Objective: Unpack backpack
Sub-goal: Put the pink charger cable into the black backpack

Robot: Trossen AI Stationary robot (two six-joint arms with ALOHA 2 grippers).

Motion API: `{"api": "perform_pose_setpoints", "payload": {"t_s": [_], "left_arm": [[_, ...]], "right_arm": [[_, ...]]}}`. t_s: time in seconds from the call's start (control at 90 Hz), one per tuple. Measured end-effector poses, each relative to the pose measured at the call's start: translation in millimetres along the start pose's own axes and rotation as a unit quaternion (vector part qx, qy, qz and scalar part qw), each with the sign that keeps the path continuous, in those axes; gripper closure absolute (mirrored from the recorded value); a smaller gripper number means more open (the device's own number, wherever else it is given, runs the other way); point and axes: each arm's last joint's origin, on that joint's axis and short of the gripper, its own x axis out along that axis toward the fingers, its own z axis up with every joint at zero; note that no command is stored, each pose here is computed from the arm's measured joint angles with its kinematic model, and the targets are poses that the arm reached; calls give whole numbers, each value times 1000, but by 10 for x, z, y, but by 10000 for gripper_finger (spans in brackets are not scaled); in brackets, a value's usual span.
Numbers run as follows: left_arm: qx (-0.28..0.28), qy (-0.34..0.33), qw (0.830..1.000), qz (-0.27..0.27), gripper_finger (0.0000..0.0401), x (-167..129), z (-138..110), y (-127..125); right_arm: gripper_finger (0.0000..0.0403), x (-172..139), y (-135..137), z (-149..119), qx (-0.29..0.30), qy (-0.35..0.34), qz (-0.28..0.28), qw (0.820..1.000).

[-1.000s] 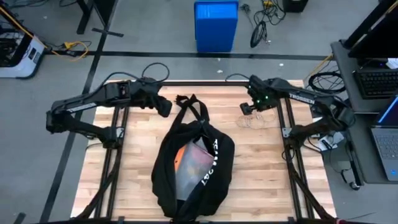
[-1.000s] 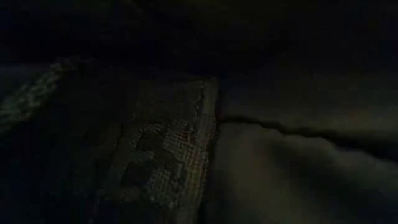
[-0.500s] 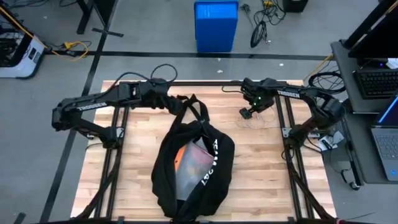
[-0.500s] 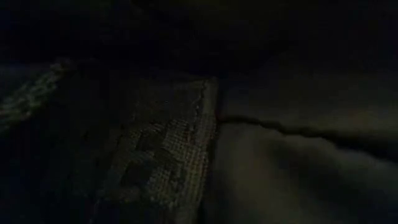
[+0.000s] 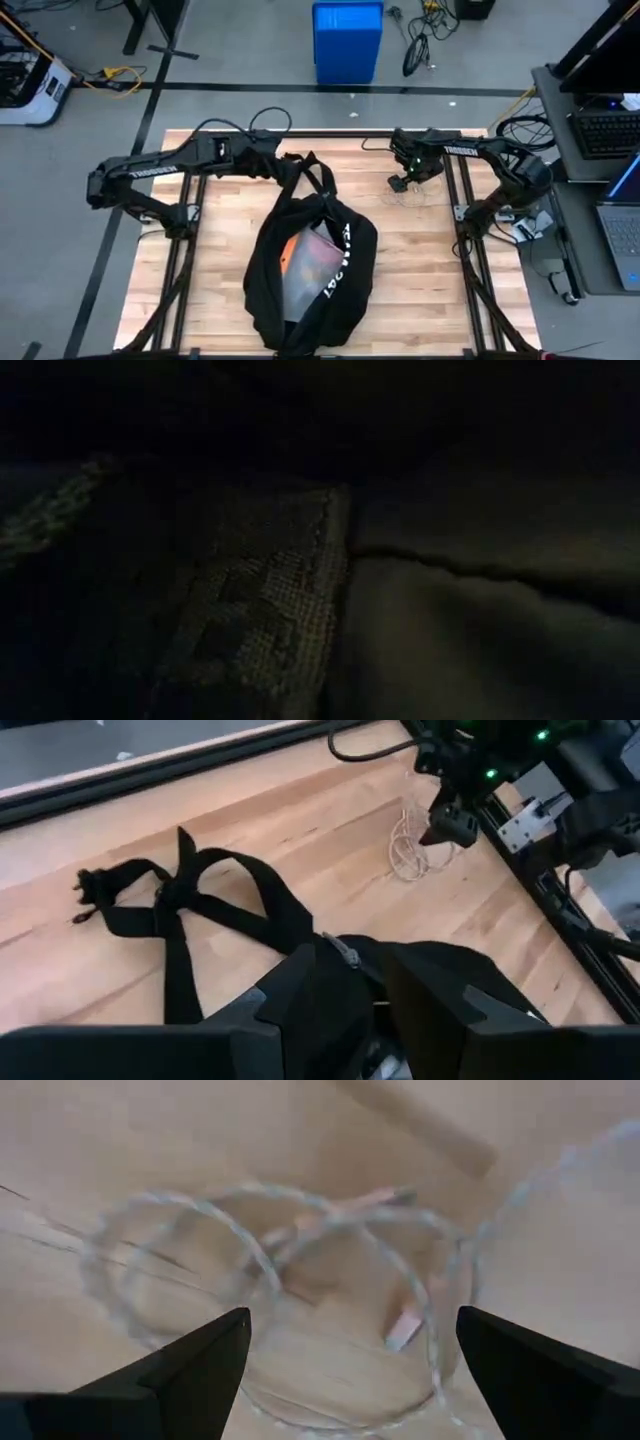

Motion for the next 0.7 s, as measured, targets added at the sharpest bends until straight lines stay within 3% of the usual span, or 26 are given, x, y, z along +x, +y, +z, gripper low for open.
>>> {"api": "perform_pose_setpoints", "payload": {"t_s": [0.411, 0.533, 0.7], "left_arm": [[19, 20, 999, -26, 289, -26, -108, -112], [19, 26, 999, -32, 289, -30, -124, -127], [13, 30, 999, -36, 289, -38, -151, -154]], "right_arm": [[74, 253, -37, -137, 3, -16, -3, 1000], [110, 256, -18, -134, -5, -23, -15, 1000], [189, 260, -1, -120, -16, -32, -14, 999]]}}
